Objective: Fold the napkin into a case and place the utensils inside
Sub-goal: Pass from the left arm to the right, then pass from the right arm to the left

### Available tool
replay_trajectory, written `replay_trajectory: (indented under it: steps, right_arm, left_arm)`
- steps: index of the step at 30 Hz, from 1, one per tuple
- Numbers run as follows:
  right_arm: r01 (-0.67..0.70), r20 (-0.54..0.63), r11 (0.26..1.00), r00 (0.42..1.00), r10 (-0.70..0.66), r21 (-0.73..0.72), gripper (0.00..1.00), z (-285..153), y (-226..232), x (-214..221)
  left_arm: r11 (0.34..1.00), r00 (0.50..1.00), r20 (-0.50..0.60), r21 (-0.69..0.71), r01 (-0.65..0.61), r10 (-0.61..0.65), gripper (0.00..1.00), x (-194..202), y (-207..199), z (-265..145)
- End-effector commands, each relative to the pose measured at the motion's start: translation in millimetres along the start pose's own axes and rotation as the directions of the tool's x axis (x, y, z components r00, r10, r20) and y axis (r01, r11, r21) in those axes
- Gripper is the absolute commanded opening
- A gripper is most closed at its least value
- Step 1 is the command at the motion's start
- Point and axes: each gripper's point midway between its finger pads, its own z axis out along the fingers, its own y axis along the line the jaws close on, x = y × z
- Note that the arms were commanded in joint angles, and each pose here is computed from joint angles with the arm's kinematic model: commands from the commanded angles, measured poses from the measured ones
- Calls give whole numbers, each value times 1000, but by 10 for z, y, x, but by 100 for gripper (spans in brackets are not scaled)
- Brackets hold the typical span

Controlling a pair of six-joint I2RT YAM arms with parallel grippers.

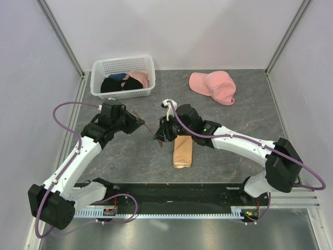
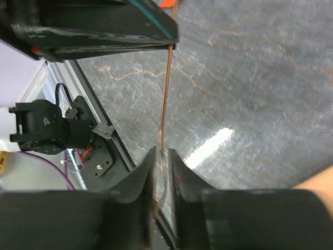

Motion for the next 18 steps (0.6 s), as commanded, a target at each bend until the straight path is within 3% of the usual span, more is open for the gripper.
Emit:
replay_trajectory:
  steps: [1, 5, 6, 9, 13, 16, 17, 18]
  right_arm:
    - [60, -25, 998, 998, -59, 25, 0, -43, -44, 3]
    - [103, -102, 993, 990, -97, 55, 0, -218, -74, 120]
    - [121, -114, 990, 987, -113, 66, 0, -276, -86, 119]
    - [169, -239, 984, 959, -152, 51, 0, -444, -74, 297]
    - [168, -333, 986, 928, -166, -22, 0, -673, 38, 492]
    - [125, -373, 987, 915, -154, -102, 0, -853, 218, 603]
    - [105, -377, 986, 914, -148, -132, 0, -894, 278, 641]
    - [88, -358, 970, 919, -166, -224, 0, -1018, 478, 623]
  left_arm:
    - [990, 992, -75, 106, -96, 105, 2, 94, -285, -150]
    - [902, 897, -164, 218, -374, 411, 14, 289, -291, -314]
    - [840, 839, -143, 242, -485, 526, 17, 282, -250, -342]
    - [676, 707, -52, 348, -650, 706, 22, 296, -344, -607]
    - [438, 577, 191, 478, -761, 794, 38, 301, -679, -1117]
    - [294, 506, 238, 583, -757, 829, 48, 480, -770, -1340]
    - [218, 481, 221, 682, -698, 849, 53, 677, -767, -1470]
    - [171, 453, 208, 729, -662, 867, 69, 779, -730, -1504]
